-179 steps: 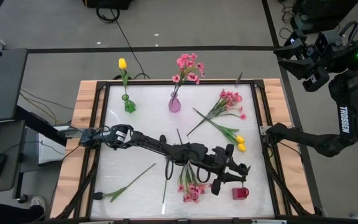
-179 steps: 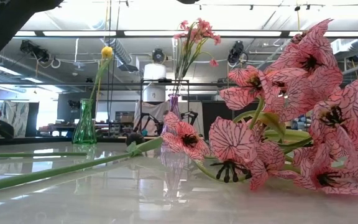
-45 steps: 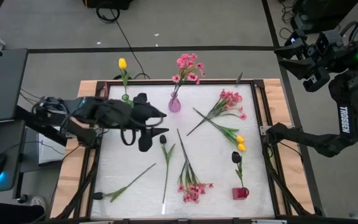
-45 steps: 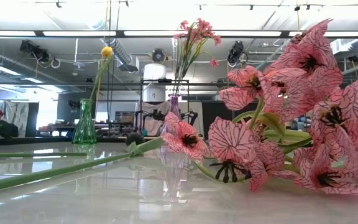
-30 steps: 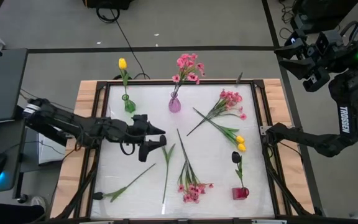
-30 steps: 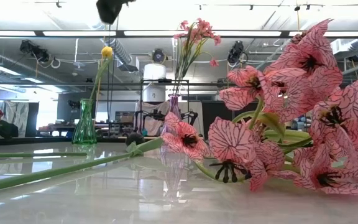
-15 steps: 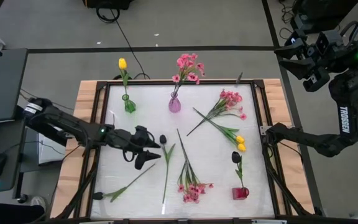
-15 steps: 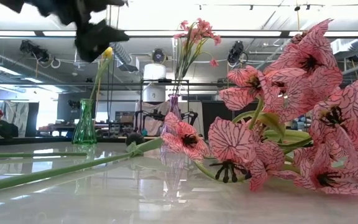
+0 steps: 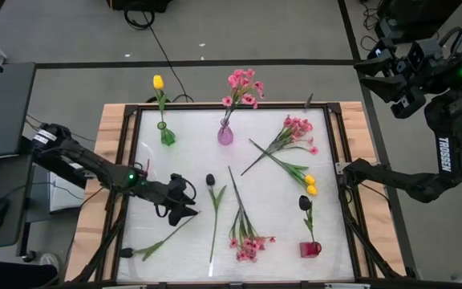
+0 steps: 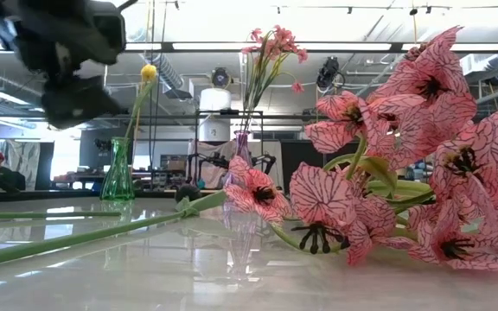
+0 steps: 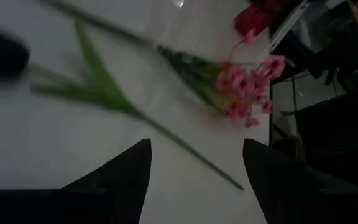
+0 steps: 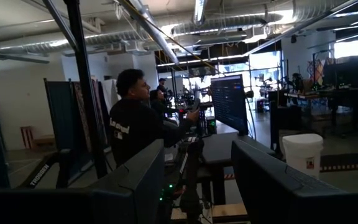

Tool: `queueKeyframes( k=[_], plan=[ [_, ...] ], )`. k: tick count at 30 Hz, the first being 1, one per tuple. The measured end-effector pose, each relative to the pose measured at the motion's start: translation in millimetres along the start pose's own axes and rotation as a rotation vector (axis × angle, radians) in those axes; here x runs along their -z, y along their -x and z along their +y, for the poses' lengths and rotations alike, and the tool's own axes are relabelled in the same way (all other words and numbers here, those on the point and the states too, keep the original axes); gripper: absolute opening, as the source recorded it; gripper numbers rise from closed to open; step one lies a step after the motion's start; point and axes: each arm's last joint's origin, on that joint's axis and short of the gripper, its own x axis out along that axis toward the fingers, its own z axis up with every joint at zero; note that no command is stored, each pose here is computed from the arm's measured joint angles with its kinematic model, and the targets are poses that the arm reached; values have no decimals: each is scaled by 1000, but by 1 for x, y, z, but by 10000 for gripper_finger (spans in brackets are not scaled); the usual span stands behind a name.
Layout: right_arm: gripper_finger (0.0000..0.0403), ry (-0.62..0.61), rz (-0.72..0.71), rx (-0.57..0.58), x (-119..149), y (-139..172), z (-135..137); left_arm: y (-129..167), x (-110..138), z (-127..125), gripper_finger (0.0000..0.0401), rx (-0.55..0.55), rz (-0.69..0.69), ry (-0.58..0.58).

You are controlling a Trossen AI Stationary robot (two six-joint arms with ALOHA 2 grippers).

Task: Sort flowers into vase by color
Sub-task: Put the left black flower into the red vase

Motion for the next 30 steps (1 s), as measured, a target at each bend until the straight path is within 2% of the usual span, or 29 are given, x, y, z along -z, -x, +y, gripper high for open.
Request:
queueKeyframes(
  k=[9, 17, 21, 30],
  plan=[
    [196, 0, 0, 0, 0, 0, 0, 4, 23, 0, 259, -47, 178, 202],
    [196, 0, 0, 0, 0, 0, 0, 13, 49, 7, 259, -213, 351, 329],
    [196, 0, 0, 0, 0, 0, 0, 17, 57, 7, 259, -262, 408, 389],
    [196, 0, 0, 0, 0, 0, 0, 19, 55, -5, 259, -238, 440, 460]
  ],
)
